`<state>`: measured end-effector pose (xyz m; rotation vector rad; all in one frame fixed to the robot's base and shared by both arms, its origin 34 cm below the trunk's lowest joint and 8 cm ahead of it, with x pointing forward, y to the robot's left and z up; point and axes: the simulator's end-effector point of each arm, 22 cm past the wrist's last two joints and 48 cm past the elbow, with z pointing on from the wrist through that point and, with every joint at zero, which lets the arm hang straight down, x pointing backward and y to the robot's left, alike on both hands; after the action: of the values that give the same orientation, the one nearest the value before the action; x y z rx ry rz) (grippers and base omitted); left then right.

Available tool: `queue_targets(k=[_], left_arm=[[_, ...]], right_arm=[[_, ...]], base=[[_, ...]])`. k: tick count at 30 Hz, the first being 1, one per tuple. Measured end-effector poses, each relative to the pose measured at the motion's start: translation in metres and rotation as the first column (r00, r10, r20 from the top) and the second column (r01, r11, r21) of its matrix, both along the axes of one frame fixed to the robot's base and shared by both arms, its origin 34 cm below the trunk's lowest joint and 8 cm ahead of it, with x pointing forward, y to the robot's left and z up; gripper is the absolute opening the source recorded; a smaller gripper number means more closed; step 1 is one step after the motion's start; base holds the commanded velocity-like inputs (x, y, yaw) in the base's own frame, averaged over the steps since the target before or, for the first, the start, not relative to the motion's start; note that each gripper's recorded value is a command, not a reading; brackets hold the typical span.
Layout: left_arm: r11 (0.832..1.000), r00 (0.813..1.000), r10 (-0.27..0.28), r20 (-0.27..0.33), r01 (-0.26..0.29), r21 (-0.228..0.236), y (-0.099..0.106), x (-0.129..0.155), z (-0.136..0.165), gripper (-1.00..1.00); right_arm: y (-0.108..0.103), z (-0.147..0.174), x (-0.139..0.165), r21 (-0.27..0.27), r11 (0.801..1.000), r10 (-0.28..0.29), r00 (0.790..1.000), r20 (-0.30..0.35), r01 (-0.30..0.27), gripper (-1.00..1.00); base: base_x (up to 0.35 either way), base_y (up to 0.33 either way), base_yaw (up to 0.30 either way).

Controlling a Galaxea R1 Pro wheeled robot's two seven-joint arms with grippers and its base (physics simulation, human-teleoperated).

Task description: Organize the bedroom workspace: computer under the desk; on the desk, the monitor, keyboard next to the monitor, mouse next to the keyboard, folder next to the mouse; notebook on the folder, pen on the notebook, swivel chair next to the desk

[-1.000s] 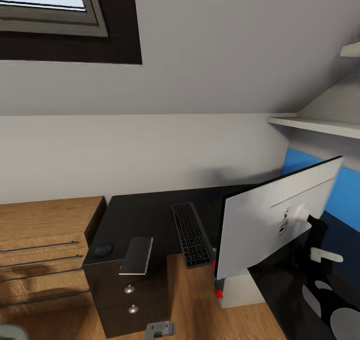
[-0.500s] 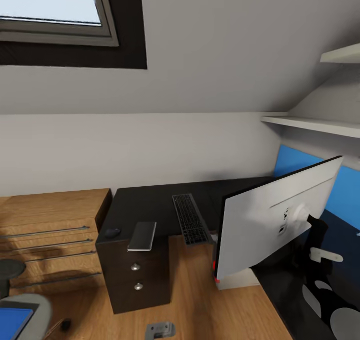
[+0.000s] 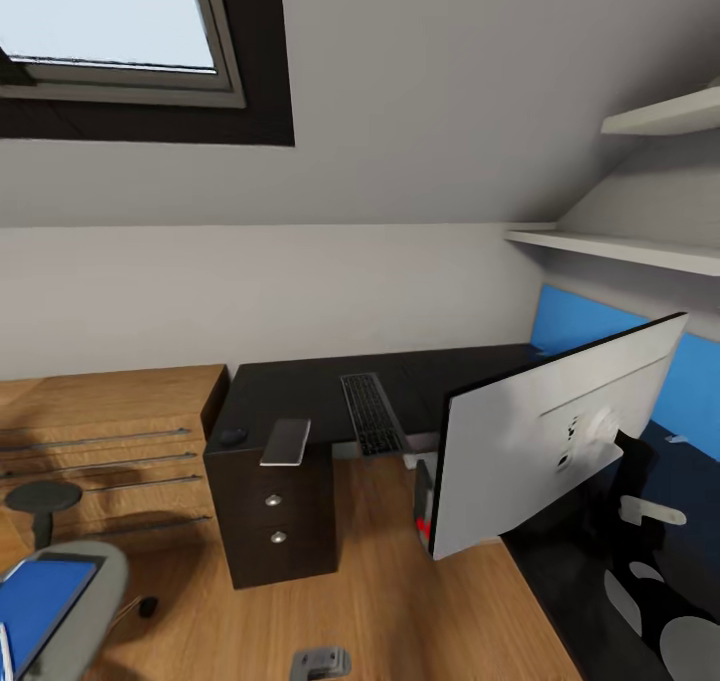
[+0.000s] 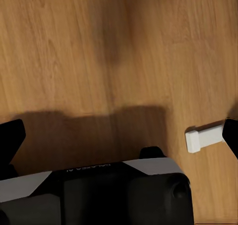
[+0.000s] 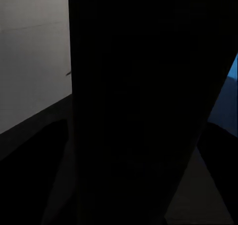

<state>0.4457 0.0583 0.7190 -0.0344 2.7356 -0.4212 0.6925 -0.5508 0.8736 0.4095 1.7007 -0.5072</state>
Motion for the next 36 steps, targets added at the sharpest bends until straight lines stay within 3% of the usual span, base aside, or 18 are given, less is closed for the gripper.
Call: queue_targets(k=[12,25,36], left_arm=[[1.000,1.000,0.000,0.000,0.000,0.000,0.0001,-0.0001,-0.0001,1.00],[1.000,1.000,0.000,-0.001,0.000,0.001,0.0004,-0.0005,-0.0006,1.00],[1.000,1.000,0.010,0.000,-0.010,0.007,0.0032,-0.0002,-0.0035,1.00]], right_arm=[[0.0009,-0.0002,0.0002,0.002,1.000,0.000,1.000,0.001,0.000,-1.00],[0.0021,0.0001,0.0011,-0.003,1.000,0.006,1.000,-0.002,-0.006,-1.00],[0.0053,0.0015,0.0036,-0.016,1.000,0.021,1.000,-0.007,-0.021,-1.00]], base=[[-0.336,-0.077,0.033],[-0.335,-0.026,0.218],[-0.282,-0.203,0.155]])
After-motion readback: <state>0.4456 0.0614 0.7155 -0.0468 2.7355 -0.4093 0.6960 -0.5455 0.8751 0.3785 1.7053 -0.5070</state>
